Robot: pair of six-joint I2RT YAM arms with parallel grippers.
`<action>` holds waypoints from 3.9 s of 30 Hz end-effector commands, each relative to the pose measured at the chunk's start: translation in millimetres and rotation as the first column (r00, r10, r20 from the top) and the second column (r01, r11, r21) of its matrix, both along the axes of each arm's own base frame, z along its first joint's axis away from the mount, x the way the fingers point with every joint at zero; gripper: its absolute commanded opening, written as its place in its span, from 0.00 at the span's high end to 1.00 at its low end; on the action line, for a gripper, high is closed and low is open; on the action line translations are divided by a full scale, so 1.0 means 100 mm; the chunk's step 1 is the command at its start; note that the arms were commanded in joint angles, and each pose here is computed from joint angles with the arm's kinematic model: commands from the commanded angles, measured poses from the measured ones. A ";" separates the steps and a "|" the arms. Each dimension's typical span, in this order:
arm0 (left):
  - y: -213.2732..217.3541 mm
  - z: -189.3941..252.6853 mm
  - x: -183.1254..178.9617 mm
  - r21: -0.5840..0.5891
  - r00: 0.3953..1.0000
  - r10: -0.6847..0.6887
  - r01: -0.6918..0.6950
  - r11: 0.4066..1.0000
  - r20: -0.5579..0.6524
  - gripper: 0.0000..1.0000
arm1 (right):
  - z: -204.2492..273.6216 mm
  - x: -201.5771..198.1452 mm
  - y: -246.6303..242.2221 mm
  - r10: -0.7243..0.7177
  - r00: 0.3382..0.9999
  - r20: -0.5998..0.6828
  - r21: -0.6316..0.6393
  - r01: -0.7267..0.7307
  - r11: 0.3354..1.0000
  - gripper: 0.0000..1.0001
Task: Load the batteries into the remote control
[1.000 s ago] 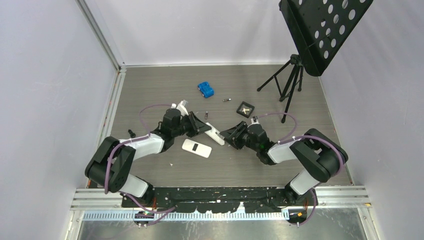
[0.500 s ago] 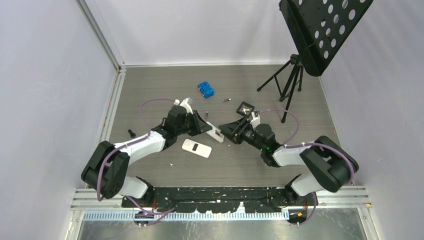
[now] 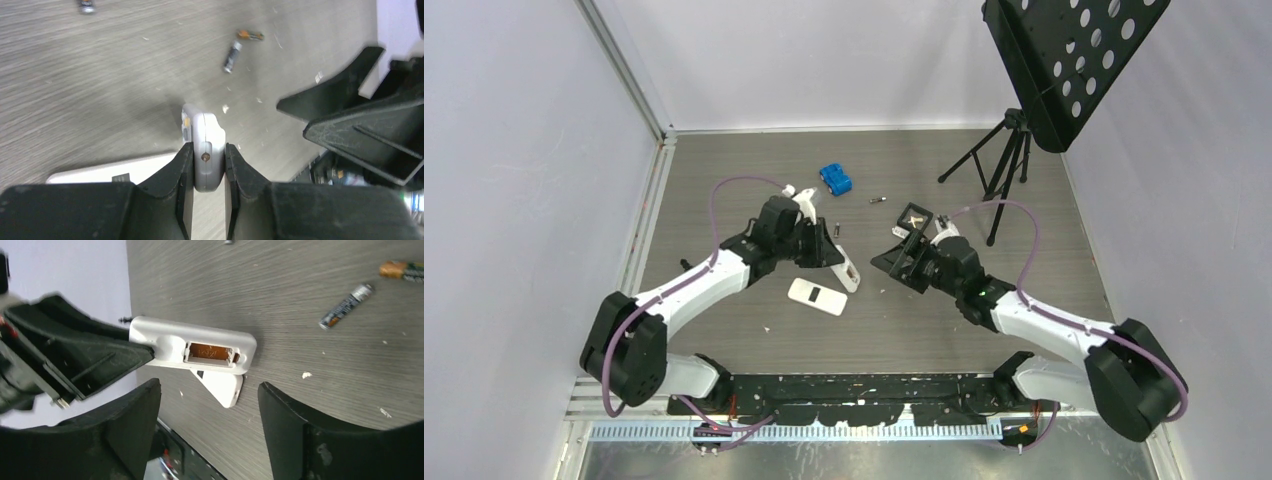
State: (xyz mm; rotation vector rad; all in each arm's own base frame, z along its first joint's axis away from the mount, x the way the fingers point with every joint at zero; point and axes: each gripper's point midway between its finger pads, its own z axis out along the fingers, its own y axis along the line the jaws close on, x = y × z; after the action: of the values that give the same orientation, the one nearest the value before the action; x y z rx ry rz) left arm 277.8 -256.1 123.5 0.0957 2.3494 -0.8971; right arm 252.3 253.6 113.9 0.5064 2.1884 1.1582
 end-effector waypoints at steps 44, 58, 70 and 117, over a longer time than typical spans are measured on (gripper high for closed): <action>-0.58 2.48 -0.70 -0.660 0.842 -0.274 0.535 0.528 0.464 0.44 | 1.94 -0.97 0.53 0.431 0.592 0.681 0.123 -0.672 0.730 0.83; -0.61 2.21 -0.61 -0.577 0.842 -0.301 0.529 0.622 0.447 1.00 | 1.87 -0.87 0.54 0.435 0.630 0.643 0.114 -0.640 0.760 0.57; 0.17 1.34 -0.05 -0.191 0.865 0.046 0.058 0.980 0.500 1.00 | 0.99 0.00 -0.29 0.027 0.933 0.359 -0.173 0.038 0.984 0.13; 0.14 1.03 -0.20 -0.158 0.924 -0.019 0.086 0.984 0.382 1.00 | -0.48 0.68 -0.25 -0.146 0.988 0.044 -0.756 0.128 0.642 0.93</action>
State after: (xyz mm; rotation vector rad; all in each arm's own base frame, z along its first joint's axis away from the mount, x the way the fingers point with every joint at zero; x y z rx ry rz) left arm 256.7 -226.6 212.8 0.2462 1.8946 -0.9084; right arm 313.7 217.6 22.0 0.3904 2.5013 -0.0193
